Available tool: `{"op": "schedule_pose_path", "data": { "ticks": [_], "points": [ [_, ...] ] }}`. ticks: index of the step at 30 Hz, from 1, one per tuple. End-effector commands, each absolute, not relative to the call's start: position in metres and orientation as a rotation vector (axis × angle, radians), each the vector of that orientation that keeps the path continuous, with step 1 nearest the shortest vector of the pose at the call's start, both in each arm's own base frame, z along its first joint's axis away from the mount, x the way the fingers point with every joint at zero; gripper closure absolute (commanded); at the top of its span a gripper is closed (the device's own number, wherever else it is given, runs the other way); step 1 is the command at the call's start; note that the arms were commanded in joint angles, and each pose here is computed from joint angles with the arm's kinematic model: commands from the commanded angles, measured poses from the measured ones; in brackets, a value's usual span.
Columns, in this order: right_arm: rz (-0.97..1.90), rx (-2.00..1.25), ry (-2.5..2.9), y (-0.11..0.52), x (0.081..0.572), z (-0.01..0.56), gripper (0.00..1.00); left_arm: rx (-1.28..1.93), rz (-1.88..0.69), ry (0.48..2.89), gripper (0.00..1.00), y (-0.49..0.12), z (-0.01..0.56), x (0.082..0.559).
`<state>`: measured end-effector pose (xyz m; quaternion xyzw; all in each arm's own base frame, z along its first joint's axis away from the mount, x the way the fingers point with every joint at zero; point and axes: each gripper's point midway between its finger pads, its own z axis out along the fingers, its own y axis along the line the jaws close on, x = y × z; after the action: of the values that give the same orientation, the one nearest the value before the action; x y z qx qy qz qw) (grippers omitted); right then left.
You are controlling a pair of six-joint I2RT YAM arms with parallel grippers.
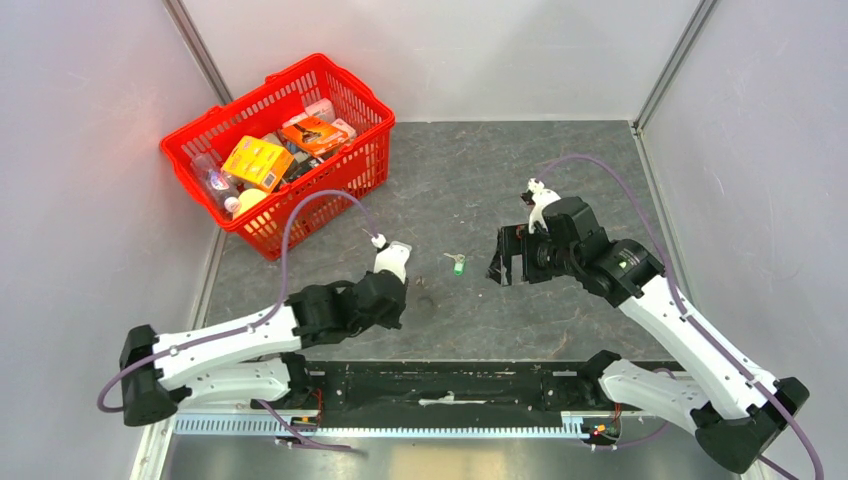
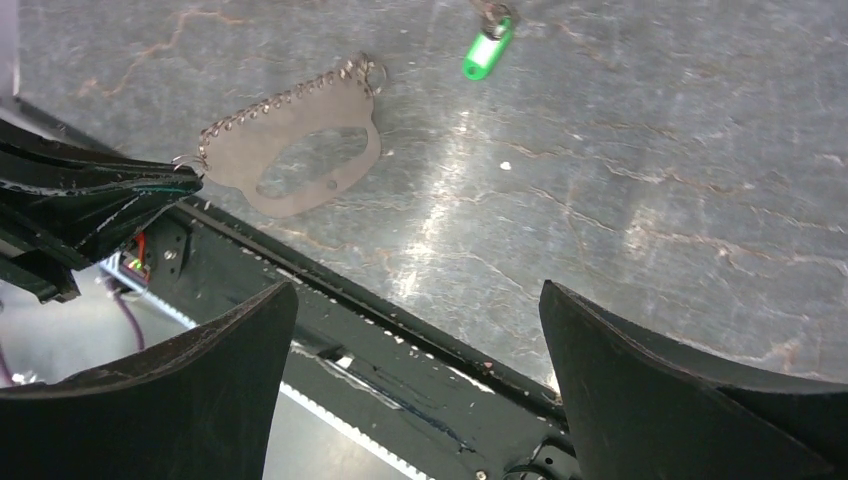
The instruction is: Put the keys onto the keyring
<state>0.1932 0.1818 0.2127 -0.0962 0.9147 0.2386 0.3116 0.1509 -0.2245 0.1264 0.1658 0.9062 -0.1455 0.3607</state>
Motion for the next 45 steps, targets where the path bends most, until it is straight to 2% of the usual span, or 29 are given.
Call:
{"op": "schedule_pose_path", "data": {
  "ticks": [1, 9, 11, 18, 26, 30, 33, 37, 45],
  "points": [
    [0.794, -0.43, 2.339, 0.208, 0.183, 0.244, 0.01, 0.553, -0.55, 2.196, 0.98, -0.237, 0.177, 0.144],
    [0.956, -0.729, 2.204, 0.233, 0.148, 0.272, 0.01, 0.77, -0.816, 2.079, 0.98, -0.253, 0.218, 0.11],
    [1.001, -0.775, 2.147, 0.236, 0.139, 0.283, 0.06, 0.831, -0.889, 2.031, 0.98, -0.257, 0.23, 0.1],
    [1.224, -0.961, 1.966, 0.253, 0.101, 0.313, 0.16, 1.008, -1.16, 1.847, 0.98, -0.265, 0.268, 0.06],
    [1.461, -1.14, 1.764, 0.283, 0.056, 0.335, 0.34, 1.127, -1.354, 1.705, 0.98, -0.275, 0.293, 0.031],
    [1.466, -1.233, 1.735, 0.296, 0.039, 0.335, 0.41, 1.161, -1.415, 1.676, 0.98, -0.281, 0.299, 0.024],
    [1.419, -1.305, 1.749, 0.302, 0.031, 0.322, 0.43, 1.18, -1.447, 1.654, 0.98, -0.284, 0.302, 0.02],
    [1.352, -1.321, 1.762, 0.307, 0.033, 0.312, 0.45, 1.205, -1.502, 1.612, 0.98, -0.285, 0.307, 0.012],
    [1.338, -1.331, 1.743, 0.315, 0.03, 0.319, 0.56, 1.23, -1.539, 1.563, 0.98, -0.284, 0.313, 0.005]
  ]
}}
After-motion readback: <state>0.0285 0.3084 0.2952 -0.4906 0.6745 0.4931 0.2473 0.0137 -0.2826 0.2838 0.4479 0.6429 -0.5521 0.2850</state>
